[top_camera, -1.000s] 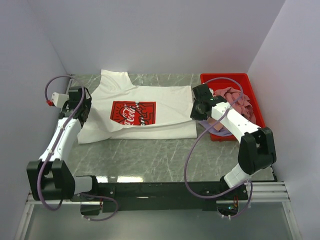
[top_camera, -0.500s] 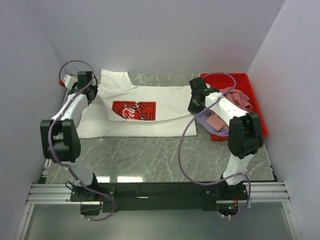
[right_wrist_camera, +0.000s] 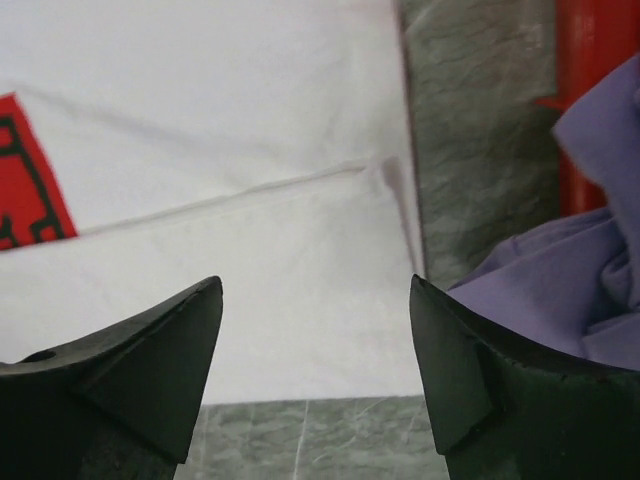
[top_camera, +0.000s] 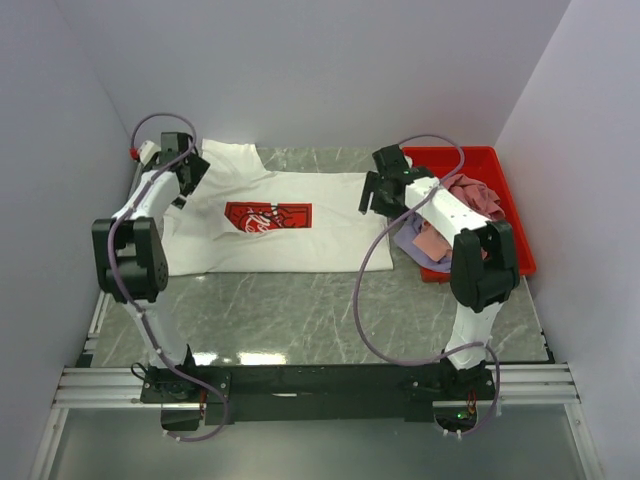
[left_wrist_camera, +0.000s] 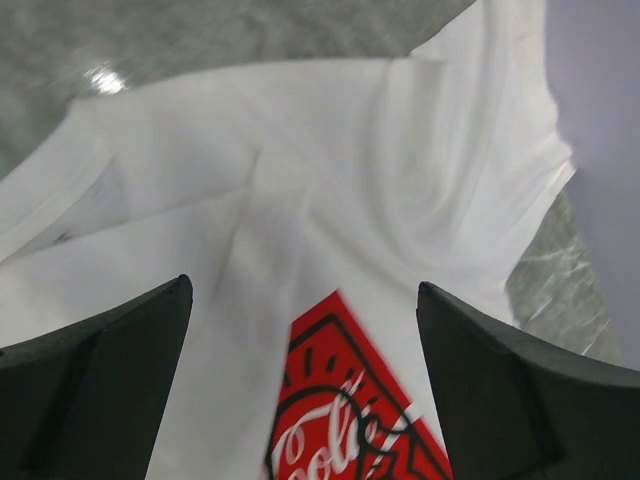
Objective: Fold and stack the t-shirts
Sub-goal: Fold the tshirt
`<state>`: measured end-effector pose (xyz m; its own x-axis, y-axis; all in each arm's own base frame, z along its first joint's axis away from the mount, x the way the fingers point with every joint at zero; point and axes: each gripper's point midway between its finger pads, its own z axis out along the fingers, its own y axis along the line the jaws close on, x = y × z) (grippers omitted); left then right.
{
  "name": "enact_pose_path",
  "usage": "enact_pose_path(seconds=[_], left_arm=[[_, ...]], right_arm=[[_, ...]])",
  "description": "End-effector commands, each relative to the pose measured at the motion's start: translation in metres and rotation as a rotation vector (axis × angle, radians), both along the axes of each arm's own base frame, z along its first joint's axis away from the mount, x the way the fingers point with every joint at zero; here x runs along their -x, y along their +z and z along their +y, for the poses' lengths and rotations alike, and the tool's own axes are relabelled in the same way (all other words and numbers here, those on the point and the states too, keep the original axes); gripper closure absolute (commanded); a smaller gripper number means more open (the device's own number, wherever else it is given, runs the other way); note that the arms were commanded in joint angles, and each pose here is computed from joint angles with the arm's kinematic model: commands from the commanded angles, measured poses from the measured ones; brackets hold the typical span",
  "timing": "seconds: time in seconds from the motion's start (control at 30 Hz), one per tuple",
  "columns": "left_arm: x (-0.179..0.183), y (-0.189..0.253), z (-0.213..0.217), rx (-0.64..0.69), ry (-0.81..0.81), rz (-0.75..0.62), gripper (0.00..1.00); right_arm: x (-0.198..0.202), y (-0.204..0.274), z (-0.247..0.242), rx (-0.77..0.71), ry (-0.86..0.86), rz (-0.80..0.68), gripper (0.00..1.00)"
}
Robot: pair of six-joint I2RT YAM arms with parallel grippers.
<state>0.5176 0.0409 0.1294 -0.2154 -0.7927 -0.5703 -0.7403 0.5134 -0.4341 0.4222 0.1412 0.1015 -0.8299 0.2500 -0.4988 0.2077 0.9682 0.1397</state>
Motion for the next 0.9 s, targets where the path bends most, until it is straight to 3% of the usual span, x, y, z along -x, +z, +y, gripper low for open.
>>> enact_pose_path(seconds=[0.0, 0.03, 0.2, 0.5, 0.87], left_arm=[[0.039, 0.016, -0.001, 0.011, 0.003, -0.037, 0.01], [0.048, 0.023, -0.001, 0.026, 0.012, -0.059, 0.01], [0.093, -0.028, -0.014, 0.098, -0.009, 0.008, 0.01], [0.131, -0.087, -0.007, 0.110, 0.016, 0.168, 0.00], [0.231, -0.126, -0.003, 0.137, 0.095, 0.260, 0.01]], right_arm=[[0.015, 0.028, 0.033, -0.050, 0.107, -0.078, 0.17], [0.022, 0.016, 0.035, -0.056, 0.118, -0.059, 0.16], [0.044, -0.014, 0.055, -0.099, 0.164, -0.002, 0.14], [0.065, -0.061, 0.066, -0.093, 0.195, 0.078, 0.14], [0.152, -0.104, 0.044, -0.097, 0.202, 0.199, 0.14]])
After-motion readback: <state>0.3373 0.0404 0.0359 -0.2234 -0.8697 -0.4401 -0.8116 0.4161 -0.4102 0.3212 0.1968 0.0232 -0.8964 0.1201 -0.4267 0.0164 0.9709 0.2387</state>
